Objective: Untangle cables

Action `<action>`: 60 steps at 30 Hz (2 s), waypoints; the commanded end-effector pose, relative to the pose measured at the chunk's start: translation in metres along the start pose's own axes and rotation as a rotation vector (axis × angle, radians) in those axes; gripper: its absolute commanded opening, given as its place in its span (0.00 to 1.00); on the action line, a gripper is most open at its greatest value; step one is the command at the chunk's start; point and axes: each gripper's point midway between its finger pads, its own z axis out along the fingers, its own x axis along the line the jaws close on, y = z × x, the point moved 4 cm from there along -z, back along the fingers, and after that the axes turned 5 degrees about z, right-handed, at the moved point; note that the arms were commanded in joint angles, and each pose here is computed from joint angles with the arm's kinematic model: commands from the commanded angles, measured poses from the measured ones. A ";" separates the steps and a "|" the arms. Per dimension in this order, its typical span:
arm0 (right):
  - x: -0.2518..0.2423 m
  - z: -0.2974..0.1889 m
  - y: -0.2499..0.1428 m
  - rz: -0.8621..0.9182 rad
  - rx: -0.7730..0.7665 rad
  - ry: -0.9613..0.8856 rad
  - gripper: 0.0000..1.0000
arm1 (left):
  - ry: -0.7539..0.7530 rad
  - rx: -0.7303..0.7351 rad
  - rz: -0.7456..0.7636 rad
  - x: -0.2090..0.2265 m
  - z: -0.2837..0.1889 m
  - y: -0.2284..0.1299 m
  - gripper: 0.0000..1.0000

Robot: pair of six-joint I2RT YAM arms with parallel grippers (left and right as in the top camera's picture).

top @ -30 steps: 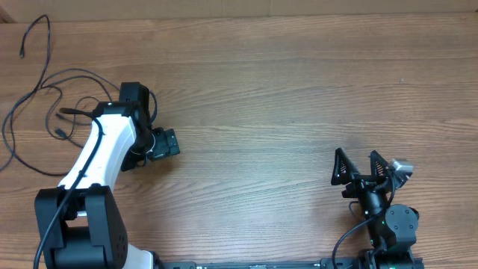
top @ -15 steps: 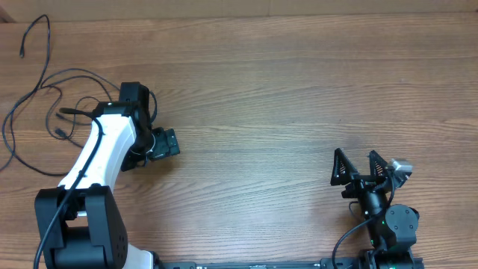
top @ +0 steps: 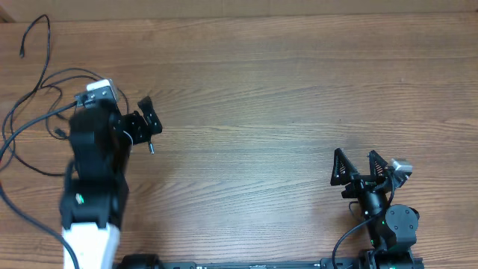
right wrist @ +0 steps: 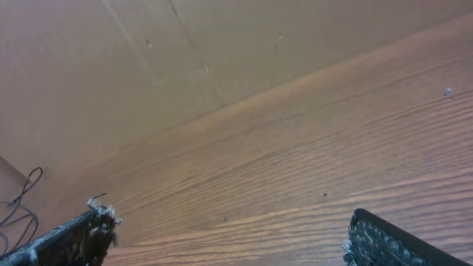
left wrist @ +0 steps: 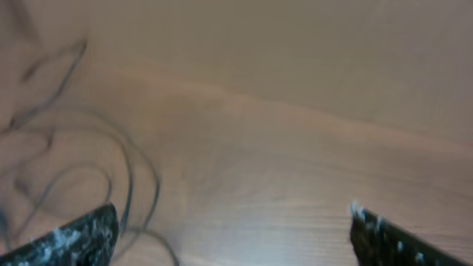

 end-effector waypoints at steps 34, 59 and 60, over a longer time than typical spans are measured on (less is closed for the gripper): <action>0.000 0.000 -0.003 -0.007 0.002 0.008 1.00 | 0.029 -0.358 0.216 0.030 -0.033 -0.149 1.00; 0.000 0.000 -0.003 -0.007 0.002 0.008 1.00 | 0.029 -0.358 0.216 0.030 -0.033 -0.149 0.99; 0.000 0.000 -0.003 -0.007 0.002 0.008 1.00 | 0.029 -0.358 0.216 0.030 -0.033 -0.149 1.00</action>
